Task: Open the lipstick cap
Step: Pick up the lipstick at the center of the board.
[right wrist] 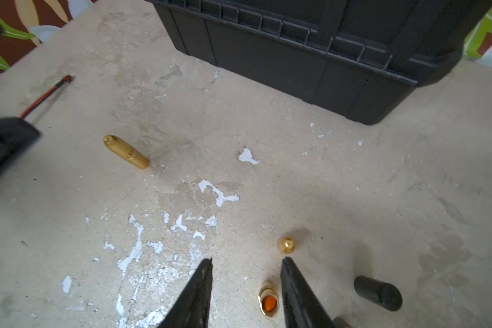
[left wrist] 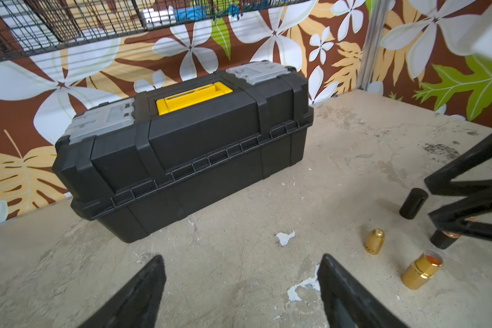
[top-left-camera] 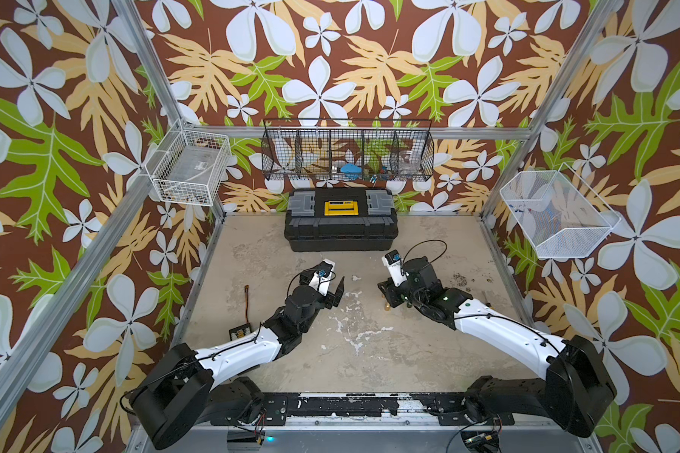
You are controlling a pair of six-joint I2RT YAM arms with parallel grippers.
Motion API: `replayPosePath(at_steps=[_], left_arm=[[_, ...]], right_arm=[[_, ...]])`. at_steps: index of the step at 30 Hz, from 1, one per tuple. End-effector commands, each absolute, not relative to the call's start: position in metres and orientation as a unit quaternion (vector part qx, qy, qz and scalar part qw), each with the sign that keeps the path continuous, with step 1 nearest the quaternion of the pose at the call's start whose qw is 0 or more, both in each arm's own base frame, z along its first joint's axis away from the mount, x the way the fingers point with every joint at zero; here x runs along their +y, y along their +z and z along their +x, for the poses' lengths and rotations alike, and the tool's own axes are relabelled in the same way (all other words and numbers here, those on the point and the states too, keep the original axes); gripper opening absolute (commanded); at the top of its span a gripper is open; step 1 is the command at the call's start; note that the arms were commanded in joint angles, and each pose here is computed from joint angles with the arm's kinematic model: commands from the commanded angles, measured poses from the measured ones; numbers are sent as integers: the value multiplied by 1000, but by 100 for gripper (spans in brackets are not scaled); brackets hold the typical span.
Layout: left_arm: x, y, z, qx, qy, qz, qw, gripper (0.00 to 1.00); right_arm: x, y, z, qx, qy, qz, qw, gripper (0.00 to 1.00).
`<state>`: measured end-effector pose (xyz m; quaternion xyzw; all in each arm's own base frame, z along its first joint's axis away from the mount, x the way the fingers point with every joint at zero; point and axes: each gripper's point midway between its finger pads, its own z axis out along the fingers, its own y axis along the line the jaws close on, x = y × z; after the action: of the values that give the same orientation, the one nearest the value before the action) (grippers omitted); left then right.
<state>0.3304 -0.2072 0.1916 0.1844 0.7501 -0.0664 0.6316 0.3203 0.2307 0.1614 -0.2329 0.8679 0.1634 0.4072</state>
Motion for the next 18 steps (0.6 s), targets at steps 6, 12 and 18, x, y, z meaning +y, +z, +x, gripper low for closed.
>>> replayPosePath(at_steps=[6,12,18], left_arm=[[-183,139,352,836,-16,124,535,78],[-175,142,361,852,-56,71,516,77],[-149,151,364,848,-103,6,520,78]], right_arm=[[275,205,300,825,267,-296,401,45],[290,200,295,816,282,-324,387,47],[324,180,306,818,262,-353,370,47]])
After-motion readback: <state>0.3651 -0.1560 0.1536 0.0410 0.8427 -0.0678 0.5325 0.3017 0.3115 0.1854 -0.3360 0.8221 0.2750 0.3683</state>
